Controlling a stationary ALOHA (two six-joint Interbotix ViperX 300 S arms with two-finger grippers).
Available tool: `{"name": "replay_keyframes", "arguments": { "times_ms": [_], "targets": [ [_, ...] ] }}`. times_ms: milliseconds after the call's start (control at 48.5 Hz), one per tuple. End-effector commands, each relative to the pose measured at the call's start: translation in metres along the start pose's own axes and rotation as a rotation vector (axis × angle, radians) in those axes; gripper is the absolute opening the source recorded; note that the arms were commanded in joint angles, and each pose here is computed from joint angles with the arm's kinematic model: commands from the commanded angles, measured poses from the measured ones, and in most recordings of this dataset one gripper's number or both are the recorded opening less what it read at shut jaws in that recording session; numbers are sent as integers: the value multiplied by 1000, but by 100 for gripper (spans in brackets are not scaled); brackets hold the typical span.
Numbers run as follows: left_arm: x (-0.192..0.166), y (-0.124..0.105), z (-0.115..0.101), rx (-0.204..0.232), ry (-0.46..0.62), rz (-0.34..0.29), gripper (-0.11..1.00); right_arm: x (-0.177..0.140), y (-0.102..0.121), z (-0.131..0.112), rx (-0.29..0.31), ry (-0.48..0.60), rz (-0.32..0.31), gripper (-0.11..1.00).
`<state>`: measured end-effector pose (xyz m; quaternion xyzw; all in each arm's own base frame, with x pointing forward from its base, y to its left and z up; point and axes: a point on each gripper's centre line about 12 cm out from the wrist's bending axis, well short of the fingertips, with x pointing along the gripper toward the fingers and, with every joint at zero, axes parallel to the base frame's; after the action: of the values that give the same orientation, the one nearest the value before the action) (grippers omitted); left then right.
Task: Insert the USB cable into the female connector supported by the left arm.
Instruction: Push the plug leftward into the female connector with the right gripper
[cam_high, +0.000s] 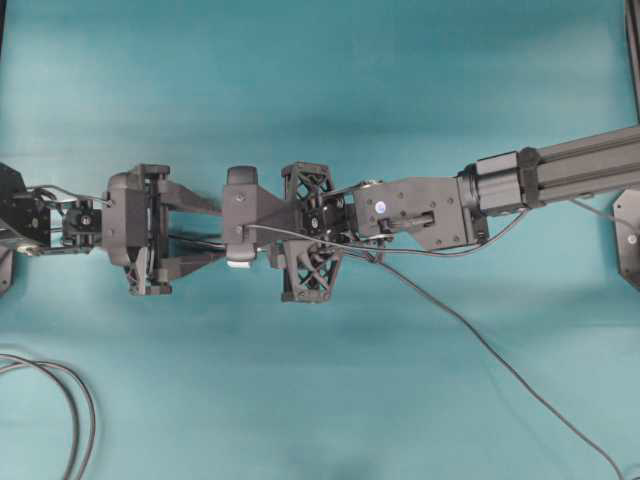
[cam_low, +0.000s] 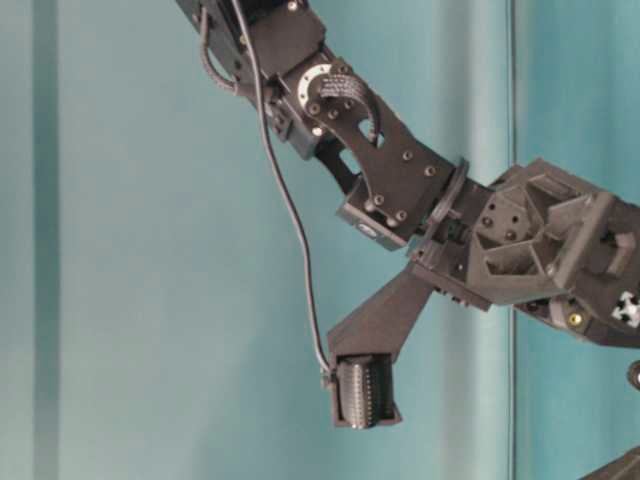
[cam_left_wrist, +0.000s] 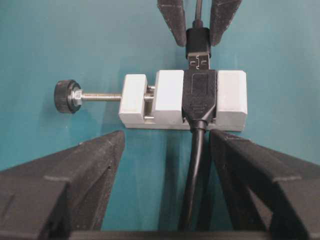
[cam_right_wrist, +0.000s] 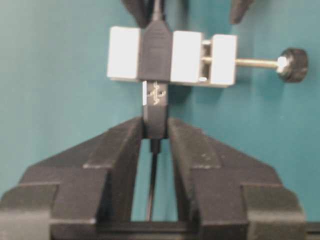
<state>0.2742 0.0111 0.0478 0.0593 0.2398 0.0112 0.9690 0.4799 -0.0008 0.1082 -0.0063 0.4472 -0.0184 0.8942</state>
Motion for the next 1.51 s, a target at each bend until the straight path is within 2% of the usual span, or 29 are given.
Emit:
{"name": "replay_keyframes", "arguments": {
  "times_ms": [0,413,681,867,1486],
  "targets": [
    [1,0,3,-12,-11,0,79,-16,-1,21,-3,-61,0,21],
    [2,0,5,-11,-20,1,79,-15,0,22,-3,-69,1,22],
    [10,0,14,-8,-46,1,72,-16,0,23,-3,-72,1,21],
    [11,0,10,-9,-33,0,72,-15,1,23,-5,-80,4,22],
    [18,0,17,-12,-49,1,72,-15,2,24,-21,-92,6,21]
  ]
}}
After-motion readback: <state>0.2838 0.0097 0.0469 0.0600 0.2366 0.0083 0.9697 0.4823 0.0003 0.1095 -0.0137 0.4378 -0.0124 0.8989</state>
